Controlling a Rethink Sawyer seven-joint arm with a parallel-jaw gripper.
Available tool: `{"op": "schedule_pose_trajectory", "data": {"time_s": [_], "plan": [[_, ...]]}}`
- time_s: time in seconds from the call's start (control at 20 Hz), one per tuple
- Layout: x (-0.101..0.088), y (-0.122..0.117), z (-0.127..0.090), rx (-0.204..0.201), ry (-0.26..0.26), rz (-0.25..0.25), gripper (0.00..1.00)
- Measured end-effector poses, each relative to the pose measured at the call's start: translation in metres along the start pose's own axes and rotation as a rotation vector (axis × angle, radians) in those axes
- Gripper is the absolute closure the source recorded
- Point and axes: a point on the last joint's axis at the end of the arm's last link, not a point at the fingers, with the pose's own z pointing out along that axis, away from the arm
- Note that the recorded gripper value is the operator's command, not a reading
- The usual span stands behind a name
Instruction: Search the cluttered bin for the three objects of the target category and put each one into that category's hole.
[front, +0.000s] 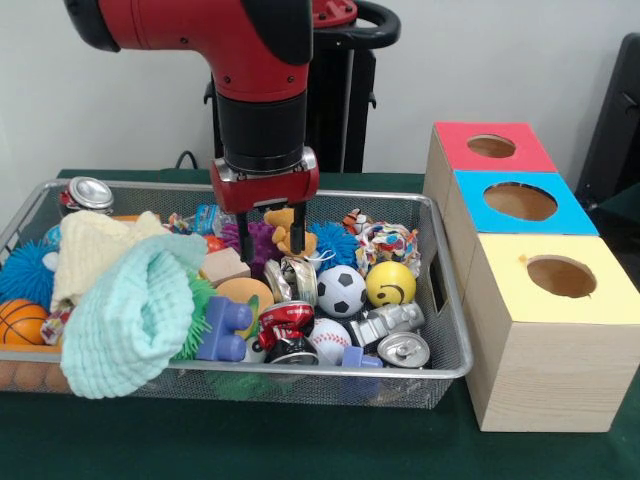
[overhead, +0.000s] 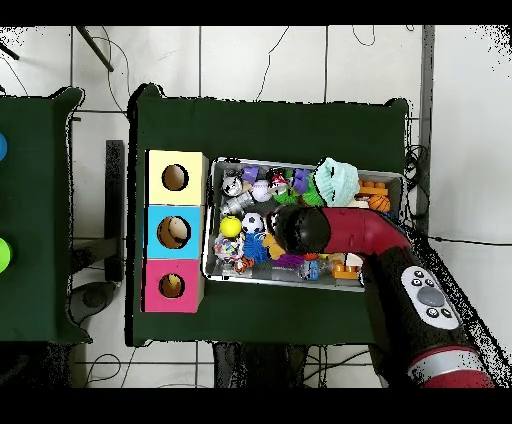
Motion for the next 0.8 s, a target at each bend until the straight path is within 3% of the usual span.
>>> {"op": "schedule_pose_trajectory", "data": {"time_s": [0.4, 0.8], "plan": [[0.006, 0.006, -0.002, -0.003, 0.002, -0.005, 0.00], [-0.003, 0.011, -0.055, 0.026, 0.034, -0.007, 0.00]]}}
